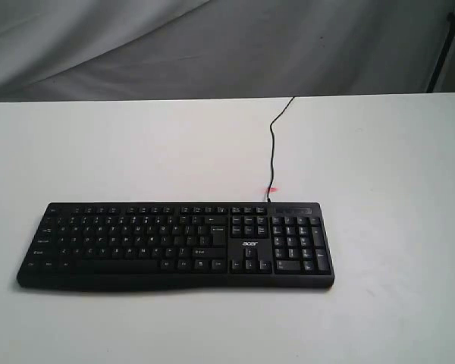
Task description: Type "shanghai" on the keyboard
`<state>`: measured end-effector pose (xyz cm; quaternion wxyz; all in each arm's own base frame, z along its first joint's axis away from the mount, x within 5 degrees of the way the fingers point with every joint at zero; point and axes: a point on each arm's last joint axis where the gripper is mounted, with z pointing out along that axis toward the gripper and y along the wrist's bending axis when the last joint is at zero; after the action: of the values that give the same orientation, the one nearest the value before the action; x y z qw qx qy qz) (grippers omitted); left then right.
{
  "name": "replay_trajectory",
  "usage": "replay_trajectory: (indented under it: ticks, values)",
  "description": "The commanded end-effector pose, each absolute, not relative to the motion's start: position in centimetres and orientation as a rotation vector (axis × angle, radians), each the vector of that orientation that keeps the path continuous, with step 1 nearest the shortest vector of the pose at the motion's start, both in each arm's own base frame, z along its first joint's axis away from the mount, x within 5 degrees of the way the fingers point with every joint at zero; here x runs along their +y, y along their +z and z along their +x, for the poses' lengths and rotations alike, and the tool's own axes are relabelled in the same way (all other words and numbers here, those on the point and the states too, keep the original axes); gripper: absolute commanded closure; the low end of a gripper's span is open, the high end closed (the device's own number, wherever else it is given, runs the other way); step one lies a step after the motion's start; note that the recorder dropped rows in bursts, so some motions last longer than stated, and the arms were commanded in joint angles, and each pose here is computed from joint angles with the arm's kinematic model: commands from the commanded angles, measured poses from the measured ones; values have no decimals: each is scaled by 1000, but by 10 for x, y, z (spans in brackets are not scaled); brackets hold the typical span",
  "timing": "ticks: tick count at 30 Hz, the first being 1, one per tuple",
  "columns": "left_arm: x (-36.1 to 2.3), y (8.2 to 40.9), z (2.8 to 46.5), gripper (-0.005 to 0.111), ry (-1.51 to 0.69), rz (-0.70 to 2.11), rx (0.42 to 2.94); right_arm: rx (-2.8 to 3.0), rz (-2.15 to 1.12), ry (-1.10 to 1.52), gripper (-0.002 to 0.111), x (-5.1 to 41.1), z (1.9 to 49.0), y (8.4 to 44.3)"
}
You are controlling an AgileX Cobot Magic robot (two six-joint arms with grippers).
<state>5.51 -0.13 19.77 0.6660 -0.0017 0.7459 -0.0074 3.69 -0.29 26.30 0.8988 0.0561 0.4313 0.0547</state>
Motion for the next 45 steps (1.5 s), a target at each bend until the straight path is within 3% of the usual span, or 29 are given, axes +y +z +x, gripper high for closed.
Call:
replay_trajectory:
  ticks: [1,8,20,31,39,45]
  values:
    - [-2,198,55,106,-24,-4,1685,839,191,295,108,-3,34,265]
    - [-2,198,55,106,-24,-4,1685,951,238,341,108,-2,36,278]
    - [-2,198,55,106,-24,-4,1685,1033,178,250,108,-1,43,365]
    - [-2,198,55,106,-24,-4,1685,1343,118,-4,108,-9,110,438]
    - [-2,198,55,106,-24,-4,1685,1529,17,-161,108,-15,169,459]
    - [-2,198,55,106,-24,-4,1685,1707,-247,-193,108,-2,217,466]
